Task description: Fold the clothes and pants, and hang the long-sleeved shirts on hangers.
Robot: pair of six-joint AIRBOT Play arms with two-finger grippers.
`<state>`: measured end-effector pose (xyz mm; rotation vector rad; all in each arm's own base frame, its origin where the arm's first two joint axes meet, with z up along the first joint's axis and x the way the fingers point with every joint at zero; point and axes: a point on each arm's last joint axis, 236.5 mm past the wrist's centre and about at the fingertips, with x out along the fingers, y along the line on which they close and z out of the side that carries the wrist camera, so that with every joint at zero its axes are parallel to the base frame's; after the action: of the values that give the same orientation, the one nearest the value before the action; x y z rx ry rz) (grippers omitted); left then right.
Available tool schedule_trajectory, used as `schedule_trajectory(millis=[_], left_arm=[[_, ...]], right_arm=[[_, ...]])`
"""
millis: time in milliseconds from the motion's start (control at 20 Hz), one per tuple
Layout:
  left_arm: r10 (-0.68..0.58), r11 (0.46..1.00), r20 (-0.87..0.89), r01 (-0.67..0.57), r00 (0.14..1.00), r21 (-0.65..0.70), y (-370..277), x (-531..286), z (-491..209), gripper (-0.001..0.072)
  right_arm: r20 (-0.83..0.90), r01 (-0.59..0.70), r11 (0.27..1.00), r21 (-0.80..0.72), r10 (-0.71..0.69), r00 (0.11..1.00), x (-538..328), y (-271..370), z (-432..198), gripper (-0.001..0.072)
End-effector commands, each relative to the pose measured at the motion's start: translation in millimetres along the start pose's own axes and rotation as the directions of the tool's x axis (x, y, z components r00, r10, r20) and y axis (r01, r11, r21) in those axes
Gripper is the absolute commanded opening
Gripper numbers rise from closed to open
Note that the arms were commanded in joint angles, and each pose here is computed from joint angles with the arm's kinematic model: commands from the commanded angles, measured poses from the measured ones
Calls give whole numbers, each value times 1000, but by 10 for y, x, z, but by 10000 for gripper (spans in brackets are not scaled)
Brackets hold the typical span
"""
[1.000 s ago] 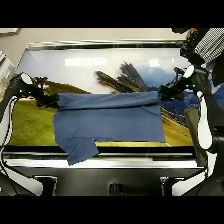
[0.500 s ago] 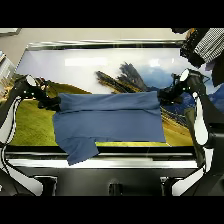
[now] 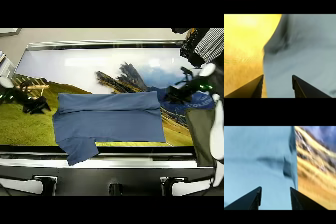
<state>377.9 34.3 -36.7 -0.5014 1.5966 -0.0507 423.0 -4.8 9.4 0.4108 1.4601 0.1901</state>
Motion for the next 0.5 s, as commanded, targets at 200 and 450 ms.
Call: schedule_trajectory(millis=[200,450], left_arm=[[-194,957,-26,184,981,-223,-11,367,-1379,413],[-231,941,-89,199,969,-275,-62,616,-1892,413]], right_arm=[[78,-131,986,104,123,989,-122,-73,-810,416],[80,-168,979,119,160,984,-89,39,-989,411]])
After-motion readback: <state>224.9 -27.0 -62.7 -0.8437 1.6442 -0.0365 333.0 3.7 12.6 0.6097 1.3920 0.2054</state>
